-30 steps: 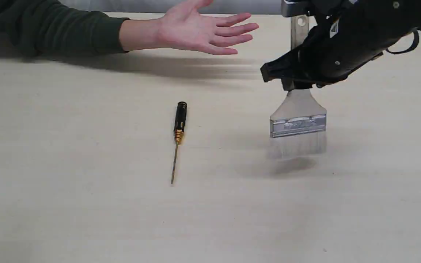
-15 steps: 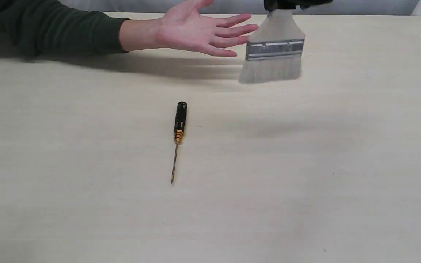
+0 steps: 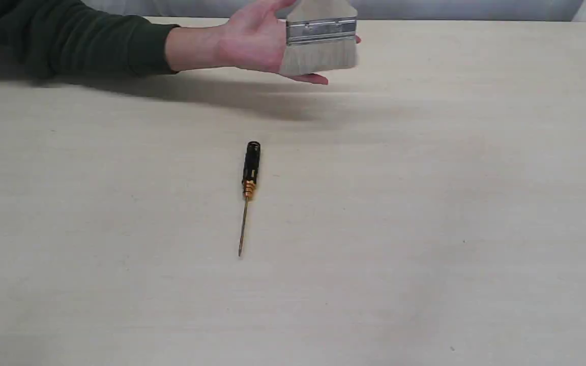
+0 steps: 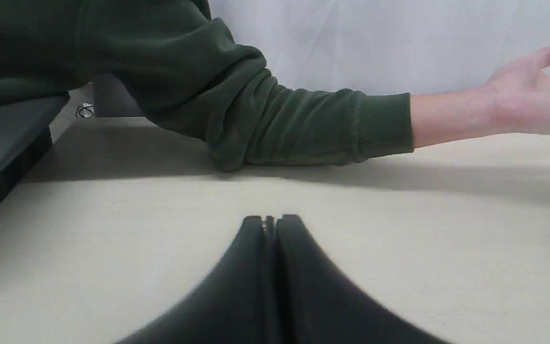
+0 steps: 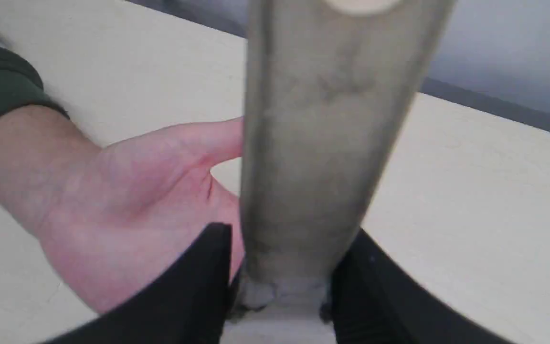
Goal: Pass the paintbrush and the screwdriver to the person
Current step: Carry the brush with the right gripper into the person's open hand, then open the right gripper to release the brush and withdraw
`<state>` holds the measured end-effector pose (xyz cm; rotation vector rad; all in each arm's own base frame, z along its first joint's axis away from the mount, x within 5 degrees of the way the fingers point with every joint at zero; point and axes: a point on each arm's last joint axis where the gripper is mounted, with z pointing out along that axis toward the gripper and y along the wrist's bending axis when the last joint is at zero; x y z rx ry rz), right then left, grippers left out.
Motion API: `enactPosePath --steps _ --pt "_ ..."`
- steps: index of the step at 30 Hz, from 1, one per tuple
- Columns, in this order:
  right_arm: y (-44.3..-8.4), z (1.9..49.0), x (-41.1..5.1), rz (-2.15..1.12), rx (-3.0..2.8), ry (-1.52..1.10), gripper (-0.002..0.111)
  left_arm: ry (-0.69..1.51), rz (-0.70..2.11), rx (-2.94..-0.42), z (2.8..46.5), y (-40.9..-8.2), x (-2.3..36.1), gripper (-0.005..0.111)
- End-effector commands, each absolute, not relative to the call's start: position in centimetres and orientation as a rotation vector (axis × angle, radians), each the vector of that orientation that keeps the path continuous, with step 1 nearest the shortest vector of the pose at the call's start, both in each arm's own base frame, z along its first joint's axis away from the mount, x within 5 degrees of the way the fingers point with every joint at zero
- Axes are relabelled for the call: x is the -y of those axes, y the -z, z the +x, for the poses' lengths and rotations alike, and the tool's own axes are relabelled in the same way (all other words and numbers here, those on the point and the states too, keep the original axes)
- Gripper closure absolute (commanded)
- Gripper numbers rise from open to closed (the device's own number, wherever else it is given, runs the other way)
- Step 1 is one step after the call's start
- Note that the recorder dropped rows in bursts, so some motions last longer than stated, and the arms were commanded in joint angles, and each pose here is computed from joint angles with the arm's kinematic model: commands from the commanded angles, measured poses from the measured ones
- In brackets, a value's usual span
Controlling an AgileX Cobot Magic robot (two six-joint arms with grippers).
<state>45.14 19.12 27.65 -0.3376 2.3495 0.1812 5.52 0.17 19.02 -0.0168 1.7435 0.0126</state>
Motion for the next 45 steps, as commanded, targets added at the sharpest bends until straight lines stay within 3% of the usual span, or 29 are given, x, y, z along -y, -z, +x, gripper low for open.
enactPosePath --steps 1,15,22,25,35,45 --pt "-27.2 47.0 -20.4 -0.354 -2.338 -0.178 0.104 -0.001 -0.015 -1.732 5.5 -19.1 -0.1 0.107" --pt "-20.4 50.8 -22.1 -0.361 -2.441 -0.146 0.100 -0.005 -0.013 -1.732 5.5 -19.1 -0.1 0.107" --pt "-22.0 50.5 -22.0 -0.354 -2.427 -0.155 0.056 -0.005 -0.013 -1.732 5.5 -19.1 -0.1 0.107" --pt "-23.3 50.2 -21.8 -0.350 -2.414 -0.159 0.047 -0.005 -0.013 -1.732 5.5 -19.1 -0.1 0.107" --pt "-28.1 48.4 -21.0 -0.371 -2.403 -0.146 0.047 -0.003 -0.014 -1.734 5.5 -19.1 -0.1 0.107" --pt "-29.3 45.9 -20.0 -0.447 -2.535 -0.110 0.053 -0.003 -0.015 -1.734 5.5 -19.1 -0.1 0.107"
